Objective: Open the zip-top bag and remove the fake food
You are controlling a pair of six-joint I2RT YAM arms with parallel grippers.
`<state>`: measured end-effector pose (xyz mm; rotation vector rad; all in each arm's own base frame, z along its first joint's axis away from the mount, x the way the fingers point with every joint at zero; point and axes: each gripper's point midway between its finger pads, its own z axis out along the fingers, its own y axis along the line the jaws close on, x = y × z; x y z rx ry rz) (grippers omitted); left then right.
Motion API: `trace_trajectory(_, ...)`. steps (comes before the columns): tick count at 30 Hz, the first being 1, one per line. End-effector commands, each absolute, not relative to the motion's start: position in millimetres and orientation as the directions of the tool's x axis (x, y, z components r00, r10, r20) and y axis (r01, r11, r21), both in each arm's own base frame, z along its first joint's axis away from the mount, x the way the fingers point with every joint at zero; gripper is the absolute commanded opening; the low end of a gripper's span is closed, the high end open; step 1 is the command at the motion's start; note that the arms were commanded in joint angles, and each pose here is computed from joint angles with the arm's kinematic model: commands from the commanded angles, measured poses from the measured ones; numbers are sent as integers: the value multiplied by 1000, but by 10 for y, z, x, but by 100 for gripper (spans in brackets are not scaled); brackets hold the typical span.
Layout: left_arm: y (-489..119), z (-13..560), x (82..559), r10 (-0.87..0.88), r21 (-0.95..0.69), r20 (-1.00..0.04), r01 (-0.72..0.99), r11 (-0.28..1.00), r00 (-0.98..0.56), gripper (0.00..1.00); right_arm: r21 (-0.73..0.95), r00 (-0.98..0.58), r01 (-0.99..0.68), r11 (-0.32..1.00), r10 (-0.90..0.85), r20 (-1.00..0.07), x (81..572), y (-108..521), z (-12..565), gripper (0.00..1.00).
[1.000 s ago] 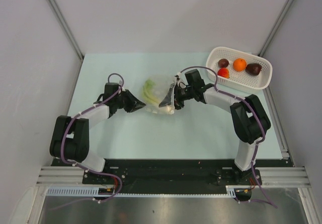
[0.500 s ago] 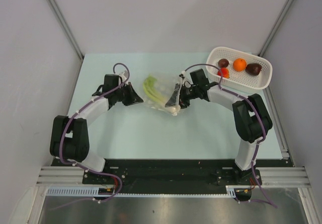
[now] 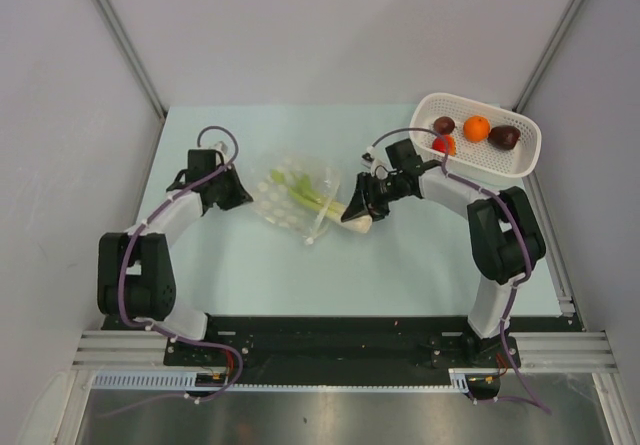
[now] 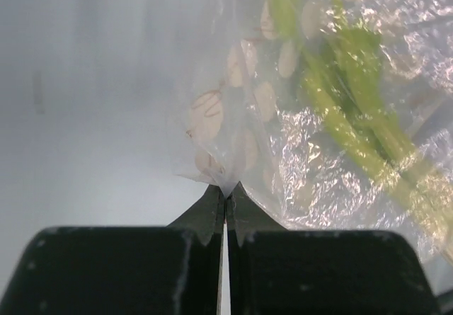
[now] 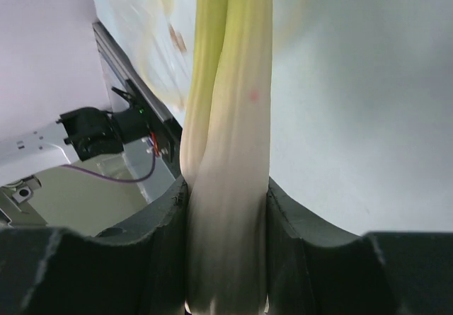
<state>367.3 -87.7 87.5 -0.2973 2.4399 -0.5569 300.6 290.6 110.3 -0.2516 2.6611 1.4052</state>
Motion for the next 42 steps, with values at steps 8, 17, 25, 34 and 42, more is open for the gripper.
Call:
trace_trajectory(8,-645,1087,3975,-490,-497,-553,-205,843,-674,0,787,-970,-229,573,-205,-133,2588,2553,1313,1)
trace_trajectory(17,-485,1122,4086,-521,-462,-570,-276,843,-636,0,722,-979,-111,683,50,-198,2742,1700,1811,0)
trace_trajectory(25,-463,1116,4086,-492,-441,-591,-255,860,-639,4,705,-838,-57,707,350,-419,3156,1053,2408,0)
trace_trajectory(34,-451,1221,4027,-434,-403,-610,-212,890,-663,59,805,-682,15,594,595,-426,3989,278,2585,0)
trace_trajectory(42,-514,1427,3926,-406,-416,-628,-155,896,-664,71,551,-788,68,832,383,-482,4464,-288,2033,1)
